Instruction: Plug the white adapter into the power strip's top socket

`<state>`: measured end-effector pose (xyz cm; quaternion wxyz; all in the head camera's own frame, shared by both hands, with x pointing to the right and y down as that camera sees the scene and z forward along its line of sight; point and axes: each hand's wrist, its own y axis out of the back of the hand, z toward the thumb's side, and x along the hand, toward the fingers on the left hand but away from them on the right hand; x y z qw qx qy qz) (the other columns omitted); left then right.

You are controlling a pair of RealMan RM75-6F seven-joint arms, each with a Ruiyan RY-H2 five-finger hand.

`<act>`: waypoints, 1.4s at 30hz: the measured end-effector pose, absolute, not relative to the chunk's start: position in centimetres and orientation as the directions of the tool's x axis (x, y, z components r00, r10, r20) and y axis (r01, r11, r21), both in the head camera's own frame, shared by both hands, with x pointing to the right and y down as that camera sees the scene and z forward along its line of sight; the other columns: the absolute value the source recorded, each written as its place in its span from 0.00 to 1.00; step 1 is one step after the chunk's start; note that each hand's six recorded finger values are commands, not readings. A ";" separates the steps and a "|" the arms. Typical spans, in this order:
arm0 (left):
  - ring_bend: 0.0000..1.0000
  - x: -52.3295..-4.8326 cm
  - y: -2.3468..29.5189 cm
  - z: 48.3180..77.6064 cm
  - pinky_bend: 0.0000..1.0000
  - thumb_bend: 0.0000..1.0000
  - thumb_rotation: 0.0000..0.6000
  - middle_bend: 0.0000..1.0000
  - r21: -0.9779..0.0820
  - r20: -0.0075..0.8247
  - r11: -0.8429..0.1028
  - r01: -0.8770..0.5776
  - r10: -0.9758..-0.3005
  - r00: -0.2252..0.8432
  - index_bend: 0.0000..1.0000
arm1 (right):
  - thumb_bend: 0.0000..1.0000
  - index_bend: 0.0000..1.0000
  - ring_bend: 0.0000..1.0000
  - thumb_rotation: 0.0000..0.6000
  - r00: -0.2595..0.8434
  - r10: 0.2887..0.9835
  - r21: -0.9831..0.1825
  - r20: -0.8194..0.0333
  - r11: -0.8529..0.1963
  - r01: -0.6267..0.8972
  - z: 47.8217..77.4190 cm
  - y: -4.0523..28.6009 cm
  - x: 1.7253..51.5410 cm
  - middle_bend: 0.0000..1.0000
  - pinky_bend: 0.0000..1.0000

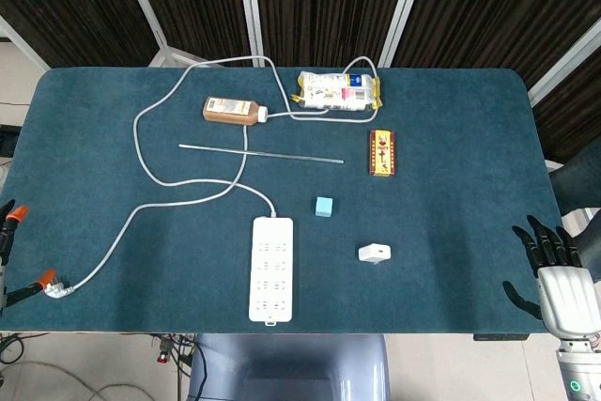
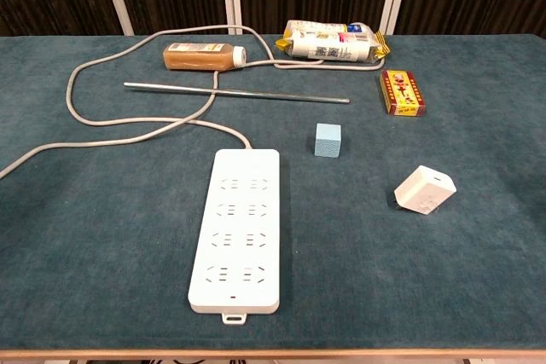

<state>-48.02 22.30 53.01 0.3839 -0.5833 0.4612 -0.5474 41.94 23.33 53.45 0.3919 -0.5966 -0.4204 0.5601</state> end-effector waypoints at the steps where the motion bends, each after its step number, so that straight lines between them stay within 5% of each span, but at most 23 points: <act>1: 0.00 -48.0 22.3 53.0 0.00 0.12 1.00 0.00 -0.953 0.284 -0.280 -0.119 -0.958 -0.025 0.10 | 0.31 0.13 0.13 1.00 0.018 0.941 -0.939 -0.339 -0.339 0.062 53.5 23.3 42.0 0.05 0.08; 16: 0.00 -48.0 22.4 52.8 0.00 0.12 1.00 0.00 -0.955 0.280 -0.276 -0.109 -0.959 -0.030 0.10 | 0.31 0.13 0.13 1.00 0.026 0.932 -0.927 -0.361 -0.362 0.102 53.8 23.5 41.5 0.05 0.06; 25: 0.00 -47.6 22.6 52.9 0.00 0.12 1.00 0.00 -0.952 0.288 -0.285 -0.108 -0.957 -0.012 0.10 | 0.31 0.13 0.12 1.00 0.078 0.891 -0.863 -0.448 -0.453 0.222 55.0 24.0 40.5 0.05 0.00; 42: 0.00 -48.0 22.6 52.8 0.00 0.12 1.00 0.00 -0.951 0.290 -0.285 -0.118 -0.957 -0.027 0.10 | 0.31 0.18 0.13 1.00 0.313 0.800 -0.715 -0.512 -0.598 0.361 58.5 22.0 30.1 0.11 0.00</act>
